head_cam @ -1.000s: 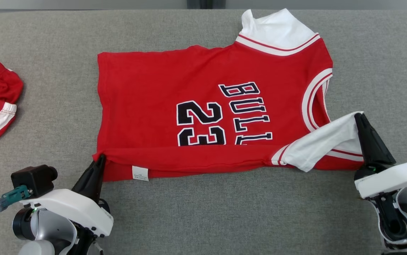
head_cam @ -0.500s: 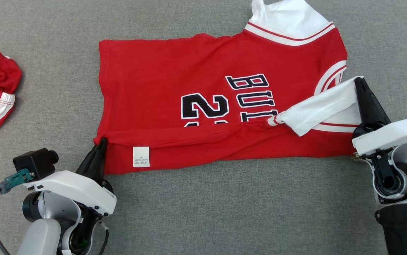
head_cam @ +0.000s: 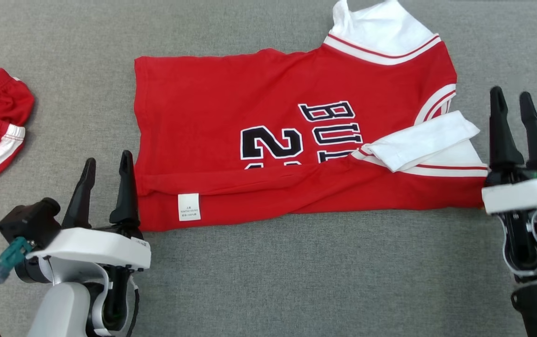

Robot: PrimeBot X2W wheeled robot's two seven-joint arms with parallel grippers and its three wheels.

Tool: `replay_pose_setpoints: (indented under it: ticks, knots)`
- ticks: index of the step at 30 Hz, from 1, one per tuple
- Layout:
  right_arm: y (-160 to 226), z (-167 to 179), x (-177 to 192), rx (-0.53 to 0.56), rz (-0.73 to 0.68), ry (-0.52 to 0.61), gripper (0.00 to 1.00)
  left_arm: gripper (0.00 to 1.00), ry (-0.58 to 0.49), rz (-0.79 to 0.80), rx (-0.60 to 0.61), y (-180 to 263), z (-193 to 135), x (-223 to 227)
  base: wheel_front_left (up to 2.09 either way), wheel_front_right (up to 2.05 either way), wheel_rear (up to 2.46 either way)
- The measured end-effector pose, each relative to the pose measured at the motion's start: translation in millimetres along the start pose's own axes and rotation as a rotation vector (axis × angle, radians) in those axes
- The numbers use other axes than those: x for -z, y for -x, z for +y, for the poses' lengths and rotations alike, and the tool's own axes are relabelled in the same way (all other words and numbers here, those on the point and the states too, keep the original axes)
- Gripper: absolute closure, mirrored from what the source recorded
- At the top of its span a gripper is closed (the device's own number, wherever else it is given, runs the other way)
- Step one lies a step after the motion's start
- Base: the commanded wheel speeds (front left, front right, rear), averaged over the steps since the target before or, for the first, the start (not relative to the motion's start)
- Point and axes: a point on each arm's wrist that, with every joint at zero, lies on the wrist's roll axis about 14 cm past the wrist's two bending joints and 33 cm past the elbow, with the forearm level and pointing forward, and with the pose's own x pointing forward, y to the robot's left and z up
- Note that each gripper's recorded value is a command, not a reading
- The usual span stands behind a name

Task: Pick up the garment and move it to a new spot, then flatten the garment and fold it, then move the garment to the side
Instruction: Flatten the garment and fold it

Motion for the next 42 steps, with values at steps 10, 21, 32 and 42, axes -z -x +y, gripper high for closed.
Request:
replay_pose_setpoints:
  ticks: [10,21,32,42]
  knots:
    - [51.7,13.2,-25.1,-0.059,-0.075,0.278,0.00,0.00,-0.143,-0.209,0.087,13.6,-33.4,-30.6,0.00,0.00,0.00]
    - [91.6,12.3,-23.8,-0.038,-0.047,0.431,0.00,0.00,-0.308,-0.255,0.084,23.5,-21.8,-44.7,0.00,0.00,0.00]
    - [125.9,4.9,-8.2,0.015,0.019,0.426,0.00,0.00,-0.346,-0.182,0.072,53.9,-7.0,-23.0,0.00,0.00,0.00]
    - [123.5,6.2,-6.0,0.020,0.024,0.409,0.00,0.00,-0.336,-0.161,0.065,55.2,-6.8,-20.3,0.00,0.00,0.00]
